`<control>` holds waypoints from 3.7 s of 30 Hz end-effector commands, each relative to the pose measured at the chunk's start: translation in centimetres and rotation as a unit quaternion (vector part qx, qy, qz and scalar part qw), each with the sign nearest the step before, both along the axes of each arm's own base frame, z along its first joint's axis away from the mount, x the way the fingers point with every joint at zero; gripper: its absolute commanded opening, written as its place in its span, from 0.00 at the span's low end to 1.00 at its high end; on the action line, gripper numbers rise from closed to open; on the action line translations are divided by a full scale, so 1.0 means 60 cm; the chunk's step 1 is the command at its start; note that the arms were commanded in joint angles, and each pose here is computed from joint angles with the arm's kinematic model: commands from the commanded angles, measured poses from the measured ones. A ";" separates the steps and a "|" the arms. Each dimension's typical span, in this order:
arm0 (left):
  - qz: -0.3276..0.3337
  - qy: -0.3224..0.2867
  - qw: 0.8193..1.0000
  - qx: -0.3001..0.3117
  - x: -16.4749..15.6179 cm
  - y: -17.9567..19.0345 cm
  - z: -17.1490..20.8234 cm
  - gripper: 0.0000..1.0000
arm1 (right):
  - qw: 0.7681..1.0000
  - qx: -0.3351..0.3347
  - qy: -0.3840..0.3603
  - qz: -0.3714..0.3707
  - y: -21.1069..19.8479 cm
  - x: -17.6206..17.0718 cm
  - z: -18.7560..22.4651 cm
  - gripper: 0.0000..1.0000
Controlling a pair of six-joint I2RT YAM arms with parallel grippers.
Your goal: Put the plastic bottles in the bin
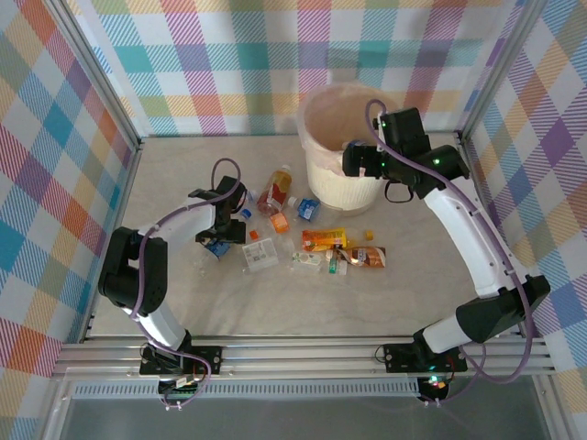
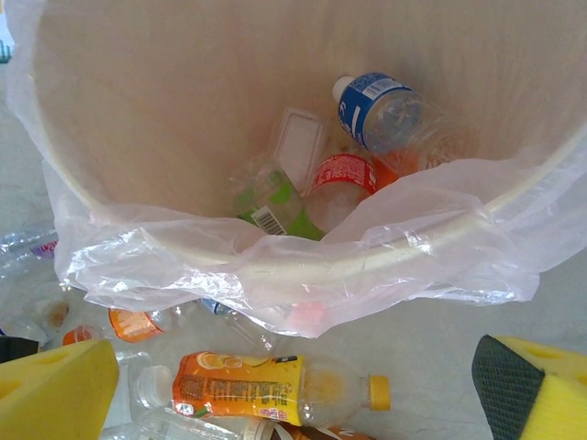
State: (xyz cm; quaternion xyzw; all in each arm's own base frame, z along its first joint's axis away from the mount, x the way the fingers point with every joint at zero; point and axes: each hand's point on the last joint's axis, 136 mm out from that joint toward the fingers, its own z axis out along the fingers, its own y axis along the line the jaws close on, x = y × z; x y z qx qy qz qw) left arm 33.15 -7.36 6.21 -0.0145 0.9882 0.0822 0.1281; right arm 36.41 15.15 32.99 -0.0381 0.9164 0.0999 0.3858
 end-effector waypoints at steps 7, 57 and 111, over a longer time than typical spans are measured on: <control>0.013 0.016 1.000 -0.015 0.011 0.005 -0.022 0.88 | 1.000 0.020 -0.016 0.005 0.014 0.002 0.012 1.00; -0.016 -0.324 0.910 -0.259 0.040 -0.120 0.448 0.35 | 0.994 0.082 -0.063 0.043 0.013 -0.088 0.021 1.00; -0.262 -0.497 0.749 -0.350 0.343 -0.597 0.547 0.28 | 0.977 -0.007 0.123 -0.174 -0.145 -0.233 -0.285 1.00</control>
